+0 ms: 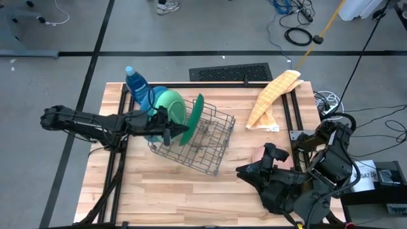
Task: Sort dishes
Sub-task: Put the green plate into the dish rack
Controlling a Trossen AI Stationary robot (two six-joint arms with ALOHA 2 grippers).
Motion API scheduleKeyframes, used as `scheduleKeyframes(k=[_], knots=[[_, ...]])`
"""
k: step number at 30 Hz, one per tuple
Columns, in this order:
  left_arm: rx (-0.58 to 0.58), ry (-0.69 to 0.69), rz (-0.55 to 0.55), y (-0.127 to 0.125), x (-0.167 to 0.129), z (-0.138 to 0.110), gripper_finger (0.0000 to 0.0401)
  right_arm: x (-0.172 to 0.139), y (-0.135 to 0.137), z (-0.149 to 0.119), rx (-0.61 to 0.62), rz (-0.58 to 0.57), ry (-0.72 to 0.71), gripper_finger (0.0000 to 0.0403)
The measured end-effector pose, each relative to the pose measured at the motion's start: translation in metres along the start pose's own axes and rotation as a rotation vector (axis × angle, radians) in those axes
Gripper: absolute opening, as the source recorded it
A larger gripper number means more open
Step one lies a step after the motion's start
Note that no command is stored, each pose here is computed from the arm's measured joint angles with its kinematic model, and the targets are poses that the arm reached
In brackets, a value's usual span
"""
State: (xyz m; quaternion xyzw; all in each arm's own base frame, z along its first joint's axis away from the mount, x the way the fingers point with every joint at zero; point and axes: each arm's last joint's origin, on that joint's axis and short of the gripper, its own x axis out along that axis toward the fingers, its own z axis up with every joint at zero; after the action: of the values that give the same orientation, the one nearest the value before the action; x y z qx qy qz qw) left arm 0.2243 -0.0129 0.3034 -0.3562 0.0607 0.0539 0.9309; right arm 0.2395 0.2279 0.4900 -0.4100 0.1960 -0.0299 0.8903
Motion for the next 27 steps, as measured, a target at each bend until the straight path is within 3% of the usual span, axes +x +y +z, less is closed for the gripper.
scheduleKeyframes(k=[15,27], knots=[[-0.069,-0.018,0.004,0.026,0.006,-0.013,0.0,0.0,0.0,0.0,0.009,0.0,0.0,0.0077],[-0.065,-0.052,0.013,0.028,0.006,-0.014,0.0,0.007,-0.003,-0.005,0.058,0.031,0.028,0.0077]])
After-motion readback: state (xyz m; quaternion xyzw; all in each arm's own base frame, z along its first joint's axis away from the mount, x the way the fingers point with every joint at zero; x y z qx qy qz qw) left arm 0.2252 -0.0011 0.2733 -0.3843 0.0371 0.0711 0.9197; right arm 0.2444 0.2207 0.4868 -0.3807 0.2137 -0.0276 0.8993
